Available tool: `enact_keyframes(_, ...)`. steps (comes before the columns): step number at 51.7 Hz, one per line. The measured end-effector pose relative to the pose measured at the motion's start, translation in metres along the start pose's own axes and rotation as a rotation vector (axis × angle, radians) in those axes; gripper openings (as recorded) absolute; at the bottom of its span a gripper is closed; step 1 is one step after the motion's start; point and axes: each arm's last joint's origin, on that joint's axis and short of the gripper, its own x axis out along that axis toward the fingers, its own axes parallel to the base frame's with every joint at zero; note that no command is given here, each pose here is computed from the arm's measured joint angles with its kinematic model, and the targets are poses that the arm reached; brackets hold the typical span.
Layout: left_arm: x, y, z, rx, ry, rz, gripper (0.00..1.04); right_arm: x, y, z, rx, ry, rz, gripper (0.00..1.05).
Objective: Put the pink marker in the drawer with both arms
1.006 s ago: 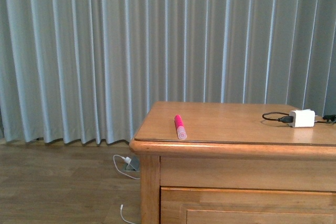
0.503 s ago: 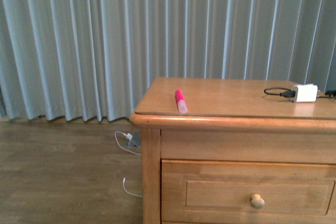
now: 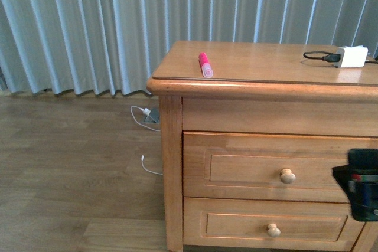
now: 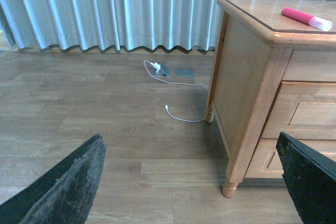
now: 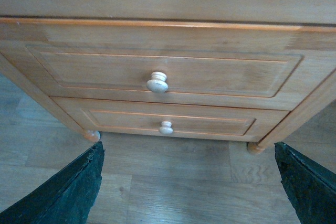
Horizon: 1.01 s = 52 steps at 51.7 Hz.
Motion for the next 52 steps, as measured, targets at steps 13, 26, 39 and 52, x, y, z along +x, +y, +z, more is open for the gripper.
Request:
enact_keyframes(13,0.000,0.000,0.000,0.000,0.000,0.000,0.99,0.064,0.034,0.005,-0.017,0.072,0.001,0.96)
enact_keyframes(26,0.000,0.000,0.000,0.000,0.000,0.000,0.99,0.113,0.049,0.003,-0.015,0.057,-0.033,0.96)
enact_keyframes(39,0.000,0.000,0.000,0.000,0.000,0.000,0.99,0.138,0.046,-0.001,0.015,0.055,-0.045,0.96)
enact_keyframes(52,0.000,0.000,0.000,0.000,0.000,0.000,0.99,0.151,0.041,-0.009,0.009,0.069,-0.072,0.96)
